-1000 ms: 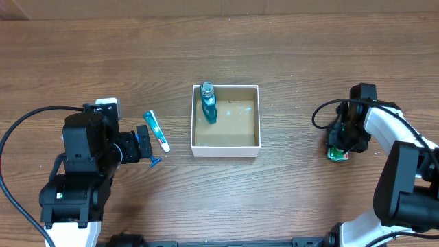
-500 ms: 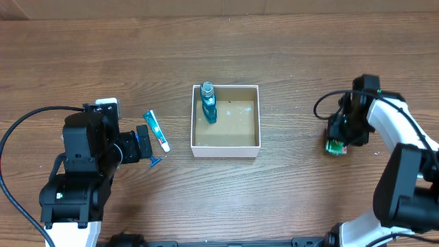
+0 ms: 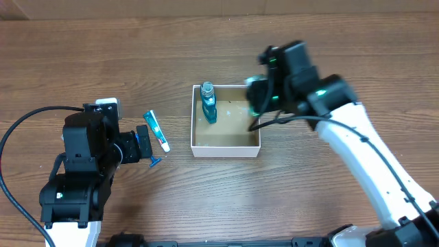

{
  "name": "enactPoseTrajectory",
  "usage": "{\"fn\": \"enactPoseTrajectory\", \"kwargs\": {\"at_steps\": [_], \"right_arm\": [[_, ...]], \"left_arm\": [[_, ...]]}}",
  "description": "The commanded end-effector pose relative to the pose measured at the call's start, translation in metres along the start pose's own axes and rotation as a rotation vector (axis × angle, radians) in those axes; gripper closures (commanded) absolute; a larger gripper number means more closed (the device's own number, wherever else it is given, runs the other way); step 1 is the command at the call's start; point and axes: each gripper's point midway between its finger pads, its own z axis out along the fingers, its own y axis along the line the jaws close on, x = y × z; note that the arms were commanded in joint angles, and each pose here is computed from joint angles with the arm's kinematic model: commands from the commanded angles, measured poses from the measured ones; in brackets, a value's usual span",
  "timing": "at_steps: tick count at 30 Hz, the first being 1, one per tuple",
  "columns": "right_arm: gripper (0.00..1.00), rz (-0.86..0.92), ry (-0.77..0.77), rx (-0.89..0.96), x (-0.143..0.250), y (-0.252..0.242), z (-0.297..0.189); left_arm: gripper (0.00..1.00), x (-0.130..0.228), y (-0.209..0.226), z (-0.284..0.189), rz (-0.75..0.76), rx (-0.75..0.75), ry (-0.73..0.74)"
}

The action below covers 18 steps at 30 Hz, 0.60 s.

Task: Pack container
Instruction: 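Carry the soap bar into the box and release it, right gripper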

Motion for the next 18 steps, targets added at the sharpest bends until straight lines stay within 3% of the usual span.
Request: {"fn": "enactPoseTrajectory", "kwargs": {"at_steps": [1,8,13,16,18], "right_arm": [[0.95,0.116,-0.01,0.042,-0.002,0.007,0.017],[0.95,0.155,0.153,0.101,0.027,-0.006,0.081],[0.88,0.157,0.204,0.125,0.038,-0.013,0.112],[0.67,0.158,0.222,0.133,0.043,-0.015,0.123],[0.45,0.159,0.231,0.137,0.045,-0.016,0.127]], "left_arm": [[0.0,-0.01,0.002,-0.006,-0.011,-0.01,-0.03],[0.0,-0.01,0.002,-0.006,-0.011,-0.01,-0.03],[0.0,-0.01,0.002,-0.006,-0.011,-0.01,-0.03],[0.0,-0.01,0.002,-0.006,-0.011,-0.01,-0.03],[0.0,-0.01,0.002,-0.006,-0.011,-0.01,-0.03]]}}
